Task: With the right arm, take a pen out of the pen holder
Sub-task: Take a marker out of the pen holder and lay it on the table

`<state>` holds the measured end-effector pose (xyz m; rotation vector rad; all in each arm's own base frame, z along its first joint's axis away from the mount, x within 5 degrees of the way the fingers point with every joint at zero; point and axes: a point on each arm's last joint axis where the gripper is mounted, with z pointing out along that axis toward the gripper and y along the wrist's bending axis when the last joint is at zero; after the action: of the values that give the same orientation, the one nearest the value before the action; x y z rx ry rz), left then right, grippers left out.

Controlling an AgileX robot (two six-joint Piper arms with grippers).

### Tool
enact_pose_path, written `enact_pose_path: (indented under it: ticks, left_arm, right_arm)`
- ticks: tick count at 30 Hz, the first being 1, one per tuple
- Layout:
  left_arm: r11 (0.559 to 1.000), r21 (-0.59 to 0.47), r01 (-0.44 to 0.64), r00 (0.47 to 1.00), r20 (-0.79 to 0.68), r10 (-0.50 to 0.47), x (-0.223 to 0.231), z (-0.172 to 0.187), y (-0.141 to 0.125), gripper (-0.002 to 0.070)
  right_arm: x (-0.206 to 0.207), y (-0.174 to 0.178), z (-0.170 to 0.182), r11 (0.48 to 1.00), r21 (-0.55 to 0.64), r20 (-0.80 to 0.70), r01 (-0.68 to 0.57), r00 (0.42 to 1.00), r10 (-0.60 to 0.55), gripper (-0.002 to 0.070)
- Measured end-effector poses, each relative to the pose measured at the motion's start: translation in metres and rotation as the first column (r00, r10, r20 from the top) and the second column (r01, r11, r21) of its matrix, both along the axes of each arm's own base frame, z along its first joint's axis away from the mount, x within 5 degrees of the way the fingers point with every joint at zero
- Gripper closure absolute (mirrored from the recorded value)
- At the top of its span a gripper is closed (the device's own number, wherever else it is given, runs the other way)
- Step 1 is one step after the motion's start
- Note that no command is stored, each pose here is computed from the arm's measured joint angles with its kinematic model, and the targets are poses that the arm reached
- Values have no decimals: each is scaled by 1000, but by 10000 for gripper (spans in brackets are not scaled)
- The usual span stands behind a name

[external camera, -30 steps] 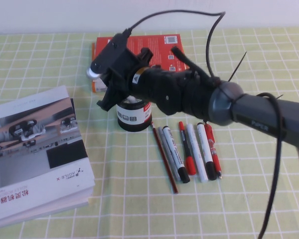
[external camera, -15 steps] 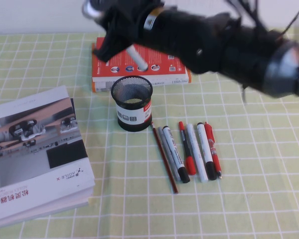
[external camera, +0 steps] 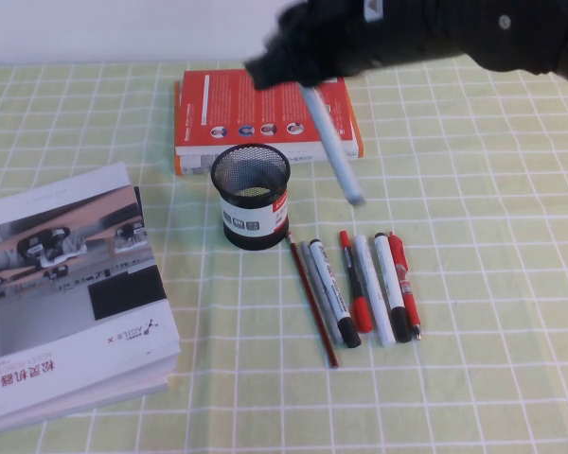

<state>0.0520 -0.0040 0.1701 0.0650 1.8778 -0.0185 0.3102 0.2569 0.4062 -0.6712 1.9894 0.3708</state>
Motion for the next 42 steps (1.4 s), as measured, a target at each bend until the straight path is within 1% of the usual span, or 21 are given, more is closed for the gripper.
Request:
enact_pose_path:
  ticks: [2, 4, 9, 12, 15, 18, 21, 24, 26, 31, 42]
  left_arm:
    - [1000, 0, 0, 1000, 0, 0, 0, 0, 0, 680]
    - [1000, 0, 0, 1000, 0, 0, 0, 0, 0, 680]
    - [1000, 0, 0, 1000, 0, 0, 0, 0, 0, 680]
    - [1000, 0, 0, 1000, 0, 0, 0, 0, 0, 680]
    - [1000, 0, 0, 1000, 0, 0, 0, 0, 0, 680]
    - [1000, 0, 0, 1000, 0, 0, 0, 0, 0, 680]
    - [1000, 0, 0, 1000, 0, 0, 0, 0, 0, 680]
    - [1000, 0, 0, 1000, 0, 0, 0, 0, 0, 680]
    - [1000, 0, 0, 1000, 0, 0, 0, 0, 0, 680]
    - [1000, 0, 0, 1000, 0, 0, 0, 0, 0, 680]
    - [1000, 0, 0, 1000, 0, 0, 0, 0, 0, 680]
  right_arm:
    - [-1, -7, -8, 996, -30, -107, 88, 990, -90, 563]
    - [0, -16, -16, 983, -74, -188, 169, 966, -180, 563]
    - [15, -32, -41, 934, -145, -335, 325, 872, -356, 563]
    - [29, -40, -63, 905, -207, -404, 371, 810, -424, 563]
    - [43, -44, -88, 884, -265, -449, 386, 761, -467, 563]
    - [56, -42, -115, 873, -304, -485, 382, 726, -487, 563]
    - [67, -43, -135, 868, -319, -510, 381, 702, -496, 563]
    - [75, -44, -152, 862, -337, -519, 378, 690, -505, 563]
    - [80, -44, -161, 864, -340, -518, 372, 692, -502, 563]
    - [89, -45, -173, 869, -321, -517, 377, 698, -495, 563]
    - [101, -50, -204, 853, -365, -533, 372, 668, -519, 563]
